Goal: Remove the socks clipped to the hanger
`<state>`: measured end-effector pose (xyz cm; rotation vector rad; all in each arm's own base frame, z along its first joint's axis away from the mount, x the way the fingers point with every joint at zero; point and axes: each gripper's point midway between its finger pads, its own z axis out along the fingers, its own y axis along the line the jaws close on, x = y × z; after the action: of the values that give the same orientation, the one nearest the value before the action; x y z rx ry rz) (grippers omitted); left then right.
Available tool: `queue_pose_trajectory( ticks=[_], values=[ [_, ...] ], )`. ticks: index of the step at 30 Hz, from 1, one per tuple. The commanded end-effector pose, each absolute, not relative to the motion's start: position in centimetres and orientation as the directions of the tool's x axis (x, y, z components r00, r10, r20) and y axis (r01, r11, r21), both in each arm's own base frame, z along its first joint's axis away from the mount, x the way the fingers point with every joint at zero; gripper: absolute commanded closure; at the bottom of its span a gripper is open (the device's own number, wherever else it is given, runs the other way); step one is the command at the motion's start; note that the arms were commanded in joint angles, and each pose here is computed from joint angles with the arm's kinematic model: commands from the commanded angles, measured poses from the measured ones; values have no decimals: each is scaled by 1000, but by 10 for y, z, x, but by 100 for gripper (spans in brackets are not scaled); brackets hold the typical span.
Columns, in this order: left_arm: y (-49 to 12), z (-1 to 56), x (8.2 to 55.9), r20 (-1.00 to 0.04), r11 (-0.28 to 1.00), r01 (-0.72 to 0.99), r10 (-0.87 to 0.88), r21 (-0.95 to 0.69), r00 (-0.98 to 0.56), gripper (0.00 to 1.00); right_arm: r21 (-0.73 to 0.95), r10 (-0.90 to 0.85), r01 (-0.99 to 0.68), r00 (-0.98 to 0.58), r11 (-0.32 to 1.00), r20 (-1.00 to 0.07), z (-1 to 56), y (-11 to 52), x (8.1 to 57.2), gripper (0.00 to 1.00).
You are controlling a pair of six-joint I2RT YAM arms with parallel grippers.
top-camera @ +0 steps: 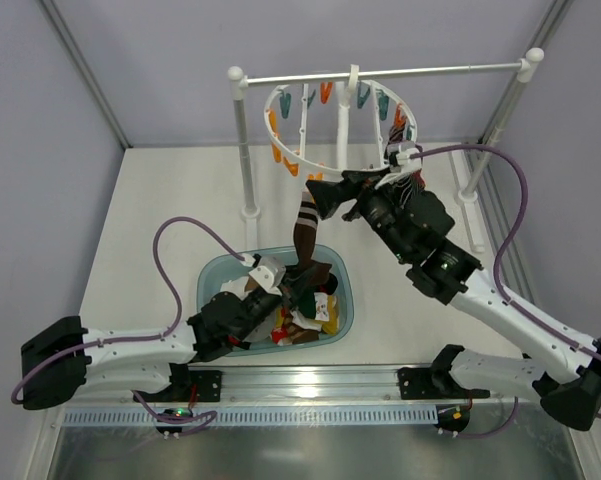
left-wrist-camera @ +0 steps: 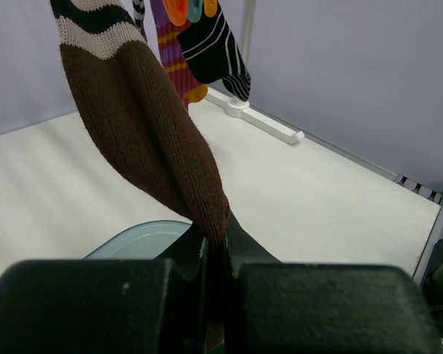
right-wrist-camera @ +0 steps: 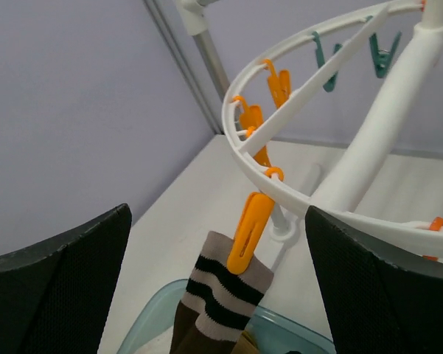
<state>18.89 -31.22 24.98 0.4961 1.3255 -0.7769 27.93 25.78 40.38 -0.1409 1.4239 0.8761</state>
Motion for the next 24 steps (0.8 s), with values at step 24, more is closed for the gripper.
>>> queue_pose_trajectory(
  ticks=[24],
  values=[
    [-316,260,189,-964,651,752,-254,-105,85,100,-72,-54,247,-81,966,-995,382,266,296,8]
  ],
)
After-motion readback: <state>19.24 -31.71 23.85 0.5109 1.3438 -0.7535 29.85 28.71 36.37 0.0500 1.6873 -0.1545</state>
